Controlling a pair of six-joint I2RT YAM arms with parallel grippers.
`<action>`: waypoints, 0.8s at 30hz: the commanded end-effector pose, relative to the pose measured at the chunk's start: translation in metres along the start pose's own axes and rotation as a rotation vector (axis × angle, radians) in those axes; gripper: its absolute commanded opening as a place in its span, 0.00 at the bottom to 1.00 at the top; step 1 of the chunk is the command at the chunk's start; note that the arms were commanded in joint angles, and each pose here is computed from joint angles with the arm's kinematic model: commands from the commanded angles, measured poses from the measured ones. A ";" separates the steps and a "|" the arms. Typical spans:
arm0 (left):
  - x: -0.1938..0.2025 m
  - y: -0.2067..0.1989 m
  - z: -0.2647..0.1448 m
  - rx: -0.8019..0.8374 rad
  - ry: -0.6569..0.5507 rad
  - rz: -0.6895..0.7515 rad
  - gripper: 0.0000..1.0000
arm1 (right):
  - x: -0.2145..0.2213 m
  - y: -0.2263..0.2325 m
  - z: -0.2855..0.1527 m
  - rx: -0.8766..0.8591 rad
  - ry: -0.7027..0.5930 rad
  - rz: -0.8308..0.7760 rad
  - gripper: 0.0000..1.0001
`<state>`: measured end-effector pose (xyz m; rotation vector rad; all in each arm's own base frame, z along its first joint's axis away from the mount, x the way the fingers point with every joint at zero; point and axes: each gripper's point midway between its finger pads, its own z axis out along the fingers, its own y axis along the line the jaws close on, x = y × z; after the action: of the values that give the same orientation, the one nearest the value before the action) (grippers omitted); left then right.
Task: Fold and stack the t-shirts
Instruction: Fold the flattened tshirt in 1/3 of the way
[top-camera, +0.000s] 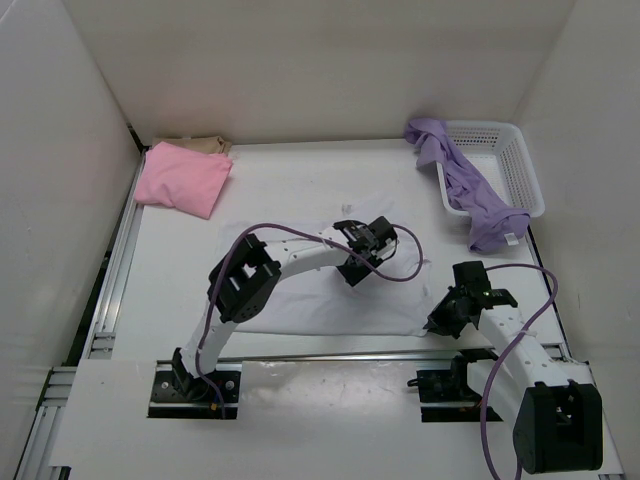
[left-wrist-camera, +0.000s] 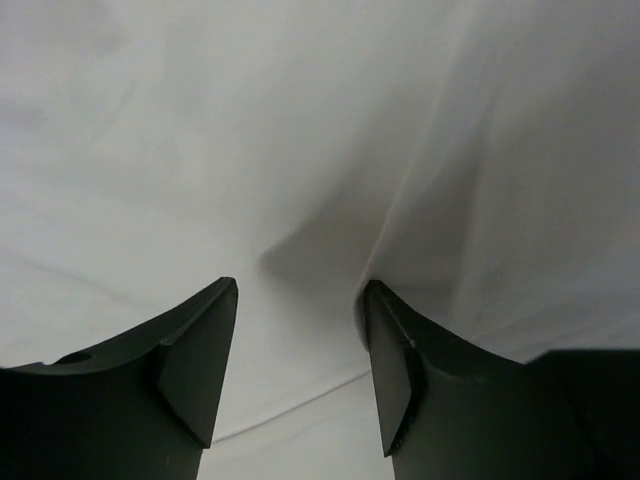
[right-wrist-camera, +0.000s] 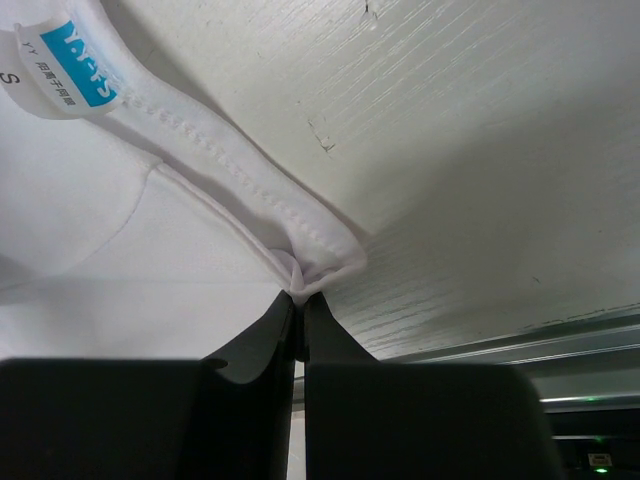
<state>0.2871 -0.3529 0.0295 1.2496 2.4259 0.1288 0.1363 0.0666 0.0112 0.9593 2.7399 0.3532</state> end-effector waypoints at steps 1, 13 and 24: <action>-0.005 0.074 -0.048 -0.117 -0.079 -0.127 0.66 | 0.003 -0.010 0.000 0.042 0.005 -0.007 0.00; 0.286 0.165 -0.094 -0.179 0.268 -0.646 0.91 | -0.006 -0.009 -0.005 0.051 -0.042 -0.001 0.00; 0.304 0.169 -0.098 -0.057 0.142 -0.923 1.00 | -0.007 -0.012 -0.004 0.065 -0.043 -0.011 0.00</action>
<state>0.2049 0.0189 0.0633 -0.0030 2.8892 0.1776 0.1353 0.0586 0.0113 0.9644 2.7249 0.2904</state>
